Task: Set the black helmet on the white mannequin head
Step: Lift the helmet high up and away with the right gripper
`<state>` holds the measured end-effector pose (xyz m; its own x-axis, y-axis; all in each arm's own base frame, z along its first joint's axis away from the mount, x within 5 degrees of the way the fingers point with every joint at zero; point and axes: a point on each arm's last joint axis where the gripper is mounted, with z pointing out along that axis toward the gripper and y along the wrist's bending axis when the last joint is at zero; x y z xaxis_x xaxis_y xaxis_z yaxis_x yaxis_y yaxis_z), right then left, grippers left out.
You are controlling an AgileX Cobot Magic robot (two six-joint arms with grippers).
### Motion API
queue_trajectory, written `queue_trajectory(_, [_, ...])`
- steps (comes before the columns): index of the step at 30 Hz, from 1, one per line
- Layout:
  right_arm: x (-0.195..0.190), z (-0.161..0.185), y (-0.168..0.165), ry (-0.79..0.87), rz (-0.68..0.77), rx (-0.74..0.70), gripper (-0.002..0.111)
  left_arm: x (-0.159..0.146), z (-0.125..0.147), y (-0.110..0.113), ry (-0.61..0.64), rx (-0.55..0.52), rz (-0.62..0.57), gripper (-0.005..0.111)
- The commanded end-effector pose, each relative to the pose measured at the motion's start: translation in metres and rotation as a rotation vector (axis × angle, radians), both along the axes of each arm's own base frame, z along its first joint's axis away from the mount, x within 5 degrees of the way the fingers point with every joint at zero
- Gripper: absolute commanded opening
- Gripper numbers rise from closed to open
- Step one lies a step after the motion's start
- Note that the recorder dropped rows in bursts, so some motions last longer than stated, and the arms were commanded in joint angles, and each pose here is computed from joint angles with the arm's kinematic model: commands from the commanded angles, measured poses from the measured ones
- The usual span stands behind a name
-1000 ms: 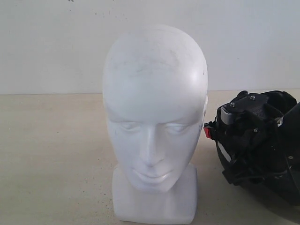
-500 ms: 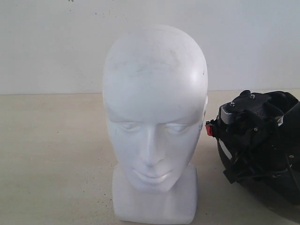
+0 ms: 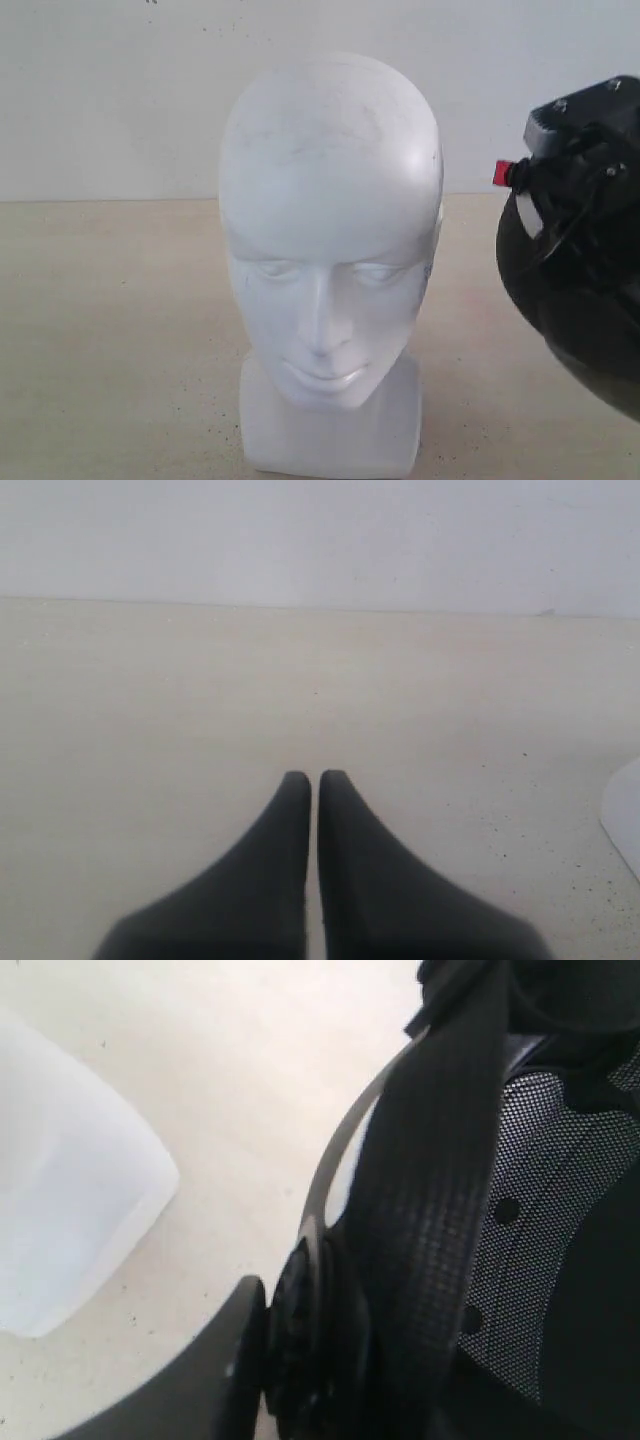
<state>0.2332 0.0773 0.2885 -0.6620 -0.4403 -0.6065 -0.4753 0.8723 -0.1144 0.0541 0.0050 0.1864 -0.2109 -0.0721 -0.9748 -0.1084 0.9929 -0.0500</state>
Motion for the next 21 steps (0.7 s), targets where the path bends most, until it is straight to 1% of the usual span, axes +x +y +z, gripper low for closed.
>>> queue_trajectory(1, [-0.016, 0.052, -0.008, -0.288, 0.019, 0.023, 0.0, 0.0, -0.001, -0.001, -0.001, -0.008, -0.007, 0.004])
queue_trajectory(5, [-0.047, 0.107, -0.018, -0.508, 0.006, 0.1, 0.0, 0.0, -0.001, -0.001, -0.001, -0.008, -0.007, 0.004])
queue_trajectory(7, [-0.069, 0.135, -0.025, -0.656, 0.001, 0.15, 0.0, 0.0, -0.001, -0.001, -0.001, -0.008, -0.007, 0.004])
queue_trajectory(13, [-0.105, 0.164, -0.036, -0.867, -0.006, 0.223, 0.0, 0.0, -0.001, -0.001, -0.001, -0.008, -0.007, 0.004])
queue_trajectory(14, [-0.114, 0.171, -0.039, -0.928, -0.008, 0.242, 0.0, 0.0, -0.001, -0.001, -0.001, -0.008, -0.007, 0.004])
queue_trajectory(21, [-0.14, 0.198, -0.047, -1.239, -0.005, 0.311, 0.0, 0.0, -0.001, -0.001, -0.001, -0.008, -0.007, 0.004])
